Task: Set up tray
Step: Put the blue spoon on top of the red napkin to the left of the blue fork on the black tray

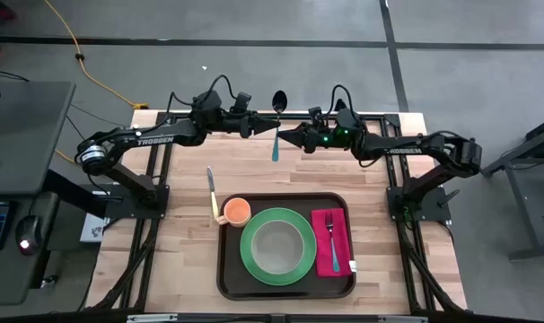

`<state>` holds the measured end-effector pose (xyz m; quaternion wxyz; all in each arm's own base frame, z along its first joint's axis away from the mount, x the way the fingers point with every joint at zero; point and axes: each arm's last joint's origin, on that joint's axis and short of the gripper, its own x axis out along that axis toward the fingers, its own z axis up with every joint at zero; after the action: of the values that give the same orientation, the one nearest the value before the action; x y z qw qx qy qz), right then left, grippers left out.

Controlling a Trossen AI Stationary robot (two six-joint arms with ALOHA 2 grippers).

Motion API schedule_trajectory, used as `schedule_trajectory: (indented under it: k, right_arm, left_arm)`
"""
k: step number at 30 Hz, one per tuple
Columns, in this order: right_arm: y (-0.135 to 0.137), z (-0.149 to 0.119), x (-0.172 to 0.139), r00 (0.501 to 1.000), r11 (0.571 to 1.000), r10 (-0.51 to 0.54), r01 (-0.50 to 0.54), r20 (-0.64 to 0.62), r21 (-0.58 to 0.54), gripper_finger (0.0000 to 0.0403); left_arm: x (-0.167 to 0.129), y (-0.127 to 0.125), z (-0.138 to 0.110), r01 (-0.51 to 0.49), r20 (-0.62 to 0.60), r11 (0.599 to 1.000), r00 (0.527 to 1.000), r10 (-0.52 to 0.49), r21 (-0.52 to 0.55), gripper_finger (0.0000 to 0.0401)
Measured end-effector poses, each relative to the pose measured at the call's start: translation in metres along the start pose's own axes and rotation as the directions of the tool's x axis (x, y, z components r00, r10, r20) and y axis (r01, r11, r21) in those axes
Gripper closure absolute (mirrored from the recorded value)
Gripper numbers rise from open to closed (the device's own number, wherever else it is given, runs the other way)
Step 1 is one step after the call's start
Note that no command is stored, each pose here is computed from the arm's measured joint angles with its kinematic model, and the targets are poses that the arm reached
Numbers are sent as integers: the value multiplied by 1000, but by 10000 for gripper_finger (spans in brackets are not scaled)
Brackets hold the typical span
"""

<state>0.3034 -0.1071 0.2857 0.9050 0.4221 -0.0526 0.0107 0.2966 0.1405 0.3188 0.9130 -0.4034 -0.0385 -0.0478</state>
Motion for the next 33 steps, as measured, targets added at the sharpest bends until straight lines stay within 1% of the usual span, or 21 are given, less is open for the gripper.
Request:
schedule_trajectory:
  k: [7, 11, 30, 33]
  right_arm:
    - [4, -4, 2, 1000, 1000, -1, 1, 15, -21, 380]
    - [5, -5, 2, 1000, 1000, -4, 5, 22, -22, 400]
    - [4, -4, 2, 1000, 1000, -10, 10, 25, -28, 403]
    - [4, -4, 2, 1000, 1000, -10, 11, 25, -21, 403]
  left_arm:
    - [2, -2, -3, -6, 7, 1000, 1000, 6, 2, 391]
    - [2, -2, -2, -9, 10, 1000, 1000, 9, 1, 391]
    - [2, -2, -3, -6, 4, 1000, 1000, 6, 1, 391]
    - [2, -2, -3, -3, 0, 1000, 1000, 3, 1, 385]
